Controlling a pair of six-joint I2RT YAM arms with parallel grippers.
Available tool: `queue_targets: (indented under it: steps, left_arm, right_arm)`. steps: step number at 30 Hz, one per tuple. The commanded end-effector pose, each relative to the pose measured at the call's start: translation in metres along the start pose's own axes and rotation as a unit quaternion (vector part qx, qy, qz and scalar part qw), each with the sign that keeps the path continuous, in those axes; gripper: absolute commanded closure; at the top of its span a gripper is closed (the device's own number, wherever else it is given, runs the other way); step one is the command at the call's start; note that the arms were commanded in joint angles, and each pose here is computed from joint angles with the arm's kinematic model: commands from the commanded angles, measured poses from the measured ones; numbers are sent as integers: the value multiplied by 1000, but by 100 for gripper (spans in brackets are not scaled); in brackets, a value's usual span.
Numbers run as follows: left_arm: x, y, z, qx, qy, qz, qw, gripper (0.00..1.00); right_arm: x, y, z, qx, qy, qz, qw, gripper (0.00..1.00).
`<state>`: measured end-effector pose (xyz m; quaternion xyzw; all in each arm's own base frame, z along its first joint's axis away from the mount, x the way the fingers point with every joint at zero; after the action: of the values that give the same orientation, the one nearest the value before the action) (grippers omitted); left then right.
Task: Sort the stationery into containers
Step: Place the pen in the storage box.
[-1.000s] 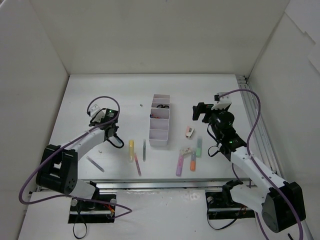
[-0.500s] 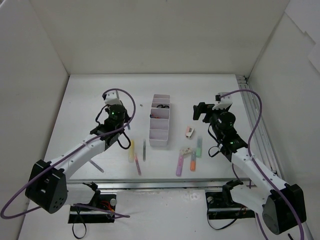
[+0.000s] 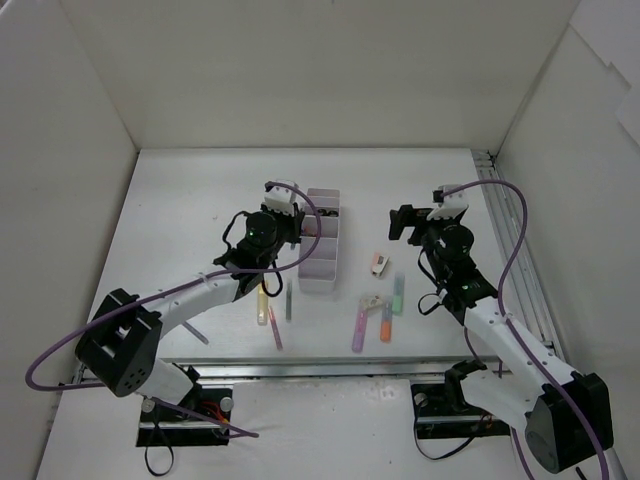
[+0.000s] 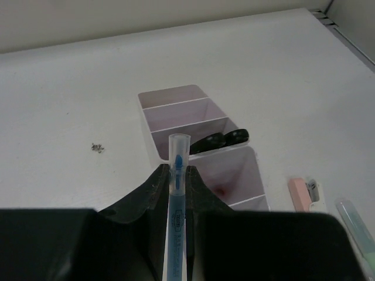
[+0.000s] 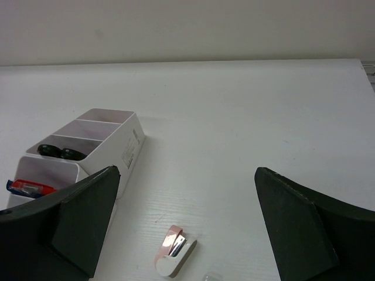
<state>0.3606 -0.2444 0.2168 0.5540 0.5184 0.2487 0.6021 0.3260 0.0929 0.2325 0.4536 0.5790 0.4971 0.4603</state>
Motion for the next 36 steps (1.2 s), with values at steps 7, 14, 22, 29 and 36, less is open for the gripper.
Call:
queue_targets:
  steps: [7, 14, 22, 29, 36]
  left_arm:
    - [-57, 48, 5, -102, -169, 49, 979, 100]
    - [-70, 36, 3, -106, -220, 49, 969, 100]
    - [-88, 12, 9, -99, -280, 58, 953, 100]
    - [-84, -1, 14, -83, -277, 64, 955, 100]
    - [-78, -8, 7, -72, -255, 57, 963, 65]
  right_arm:
    - [-11, 25, 0, -47, -21, -2, 999, 2]
    - [-10, 23, 1, -44, -19, -3, 999, 2]
    - [-12, 22, 1, -43, -20, -5, 999, 2]
    - [-11, 21, 2, -41, -17, -7, 999, 2]
    - [-11, 20, 2, -40, -17, -9, 999, 2]
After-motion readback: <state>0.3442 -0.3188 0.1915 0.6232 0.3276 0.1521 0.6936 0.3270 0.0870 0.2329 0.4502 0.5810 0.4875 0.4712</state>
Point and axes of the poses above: each gripper's point midway between its finger pads, its own z axis out along the fingers, its own x axis along the line the jaws close on, y = z × x, the point moved 3 cm from there along -z, back along the fingers, and after that the axes turned 13 degrees about -z, right-handed, at the moved point
